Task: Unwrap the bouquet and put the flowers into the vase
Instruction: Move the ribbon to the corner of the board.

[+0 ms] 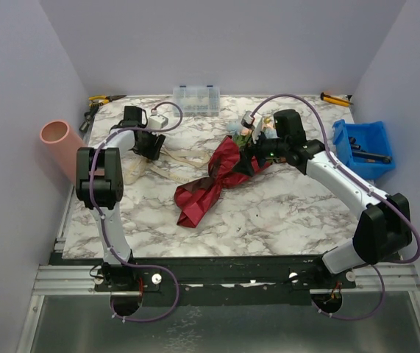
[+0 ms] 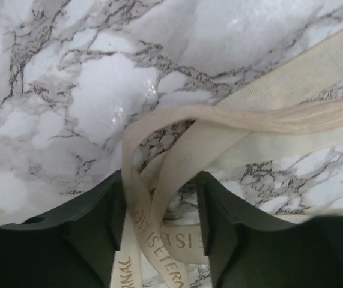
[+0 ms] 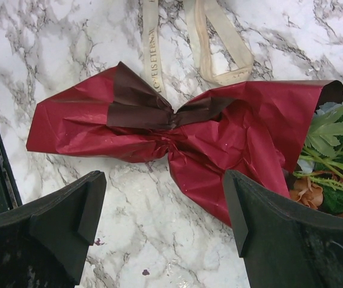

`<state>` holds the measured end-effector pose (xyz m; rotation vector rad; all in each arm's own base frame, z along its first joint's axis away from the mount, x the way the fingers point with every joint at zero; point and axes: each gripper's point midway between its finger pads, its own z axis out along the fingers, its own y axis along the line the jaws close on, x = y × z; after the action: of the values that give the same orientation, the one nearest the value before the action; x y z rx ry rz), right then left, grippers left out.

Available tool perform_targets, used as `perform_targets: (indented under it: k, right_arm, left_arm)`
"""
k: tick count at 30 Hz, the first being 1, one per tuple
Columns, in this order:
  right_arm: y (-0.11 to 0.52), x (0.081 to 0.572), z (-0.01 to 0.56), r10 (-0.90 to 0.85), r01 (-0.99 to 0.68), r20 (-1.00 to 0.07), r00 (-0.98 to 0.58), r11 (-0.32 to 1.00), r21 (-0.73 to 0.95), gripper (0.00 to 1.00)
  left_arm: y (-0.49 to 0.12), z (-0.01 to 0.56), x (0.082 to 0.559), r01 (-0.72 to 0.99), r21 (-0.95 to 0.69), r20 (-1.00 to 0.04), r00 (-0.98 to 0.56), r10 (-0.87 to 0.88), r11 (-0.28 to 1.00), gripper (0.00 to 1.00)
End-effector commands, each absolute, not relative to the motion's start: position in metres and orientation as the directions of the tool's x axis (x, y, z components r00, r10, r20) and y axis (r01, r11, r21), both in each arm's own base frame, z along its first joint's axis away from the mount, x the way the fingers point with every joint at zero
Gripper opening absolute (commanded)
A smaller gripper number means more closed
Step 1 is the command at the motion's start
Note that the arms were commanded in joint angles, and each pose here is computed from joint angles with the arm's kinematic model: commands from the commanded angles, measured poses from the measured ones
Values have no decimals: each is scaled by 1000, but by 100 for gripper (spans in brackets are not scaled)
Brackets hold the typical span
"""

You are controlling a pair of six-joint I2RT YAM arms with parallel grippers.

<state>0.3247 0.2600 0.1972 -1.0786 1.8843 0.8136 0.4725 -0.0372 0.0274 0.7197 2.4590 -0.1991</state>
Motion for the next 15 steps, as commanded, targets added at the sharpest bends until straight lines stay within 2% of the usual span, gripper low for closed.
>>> perform_targets:
  k: [1, 8, 9, 15]
  right_arm:
    - [260, 325, 207, -362, -907, -893, -268, 407, 107, 89]
    - [256, 325, 200, -364, -904, -889, -278, 413, 113, 89]
    - [256, 324, 200, -362, -905, -890, -276, 411, 113, 89]
    - [255, 321, 200, -354, -907, -895, -273, 404, 117, 89]
  left_arm:
    - [-17, 6, 422, 516, -23, -454, -769, 451, 856, 43]
    - [0, 12, 343, 543, -33, -372, -786, 494, 839, 3]
    - [6, 13, 329, 540, -33, -356, -793, 495, 841, 0]
    - [60, 29, 269, 527, 72, -306, -796, 522, 847, 0]
